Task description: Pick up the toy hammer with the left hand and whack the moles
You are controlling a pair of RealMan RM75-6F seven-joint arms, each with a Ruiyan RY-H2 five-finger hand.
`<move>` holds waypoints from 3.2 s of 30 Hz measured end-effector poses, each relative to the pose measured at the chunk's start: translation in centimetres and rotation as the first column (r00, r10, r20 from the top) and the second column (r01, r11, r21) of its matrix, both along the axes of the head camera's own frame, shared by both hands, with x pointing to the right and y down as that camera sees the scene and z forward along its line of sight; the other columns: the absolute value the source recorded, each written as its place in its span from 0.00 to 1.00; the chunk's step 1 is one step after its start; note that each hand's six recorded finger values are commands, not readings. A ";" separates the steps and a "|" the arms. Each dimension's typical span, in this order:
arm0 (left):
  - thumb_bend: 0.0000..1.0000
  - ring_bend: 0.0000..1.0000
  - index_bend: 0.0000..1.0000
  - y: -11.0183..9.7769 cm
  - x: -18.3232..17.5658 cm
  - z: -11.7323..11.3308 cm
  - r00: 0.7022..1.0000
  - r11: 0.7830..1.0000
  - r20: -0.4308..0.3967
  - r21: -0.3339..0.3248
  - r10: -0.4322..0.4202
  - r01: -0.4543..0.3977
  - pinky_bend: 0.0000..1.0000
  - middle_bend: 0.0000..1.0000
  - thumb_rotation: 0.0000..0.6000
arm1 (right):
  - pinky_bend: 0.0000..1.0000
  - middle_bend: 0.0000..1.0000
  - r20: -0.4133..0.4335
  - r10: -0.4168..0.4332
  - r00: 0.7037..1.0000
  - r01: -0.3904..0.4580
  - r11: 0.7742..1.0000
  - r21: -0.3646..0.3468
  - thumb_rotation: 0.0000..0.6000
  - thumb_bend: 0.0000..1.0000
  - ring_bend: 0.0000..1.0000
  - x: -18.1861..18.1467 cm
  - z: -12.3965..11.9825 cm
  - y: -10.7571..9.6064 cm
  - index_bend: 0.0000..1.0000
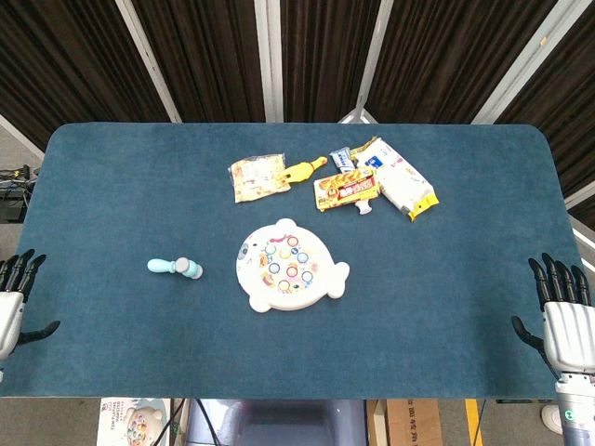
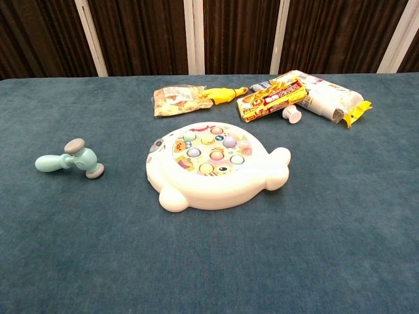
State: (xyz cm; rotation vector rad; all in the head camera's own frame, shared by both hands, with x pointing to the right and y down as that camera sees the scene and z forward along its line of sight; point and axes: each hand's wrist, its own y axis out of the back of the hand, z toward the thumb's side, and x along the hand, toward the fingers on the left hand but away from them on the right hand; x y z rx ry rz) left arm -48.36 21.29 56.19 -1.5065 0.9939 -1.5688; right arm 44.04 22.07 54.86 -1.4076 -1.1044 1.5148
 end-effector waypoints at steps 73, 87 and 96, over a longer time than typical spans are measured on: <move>0.34 0.00 0.41 -9.7 11.8 7.2 0.993 0.972 -0.056 -0.205 0.107 -0.117 0.02 0.18 1.00 | 0.00 0.00 0.079 0.033 0.996 -0.031 0.999 -0.031 1.00 0.25 0.00 -0.1 0.8 0.1 0.00; 0.41 0.00 0.49 -10.3 16.3 10.9 0.988 0.955 -0.026 -0.251 0.154 -0.155 0.02 0.21 1.00 | 0.00 0.00 0.105 0.041 0.994 -0.037 0.998 -0.042 1.00 0.25 0.00 -0.2 0.9 0.1 0.00; 0.42 0.00 0.50 -10.4 17.5 12.2 0.988 0.953 -0.016 -0.263 0.153 -0.151 0.03 0.23 1.00 | 0.00 0.00 0.121 0.046 0.992 -0.040 0.998 -0.045 1.00 0.25 0.00 -0.2 1.0 0.0 0.00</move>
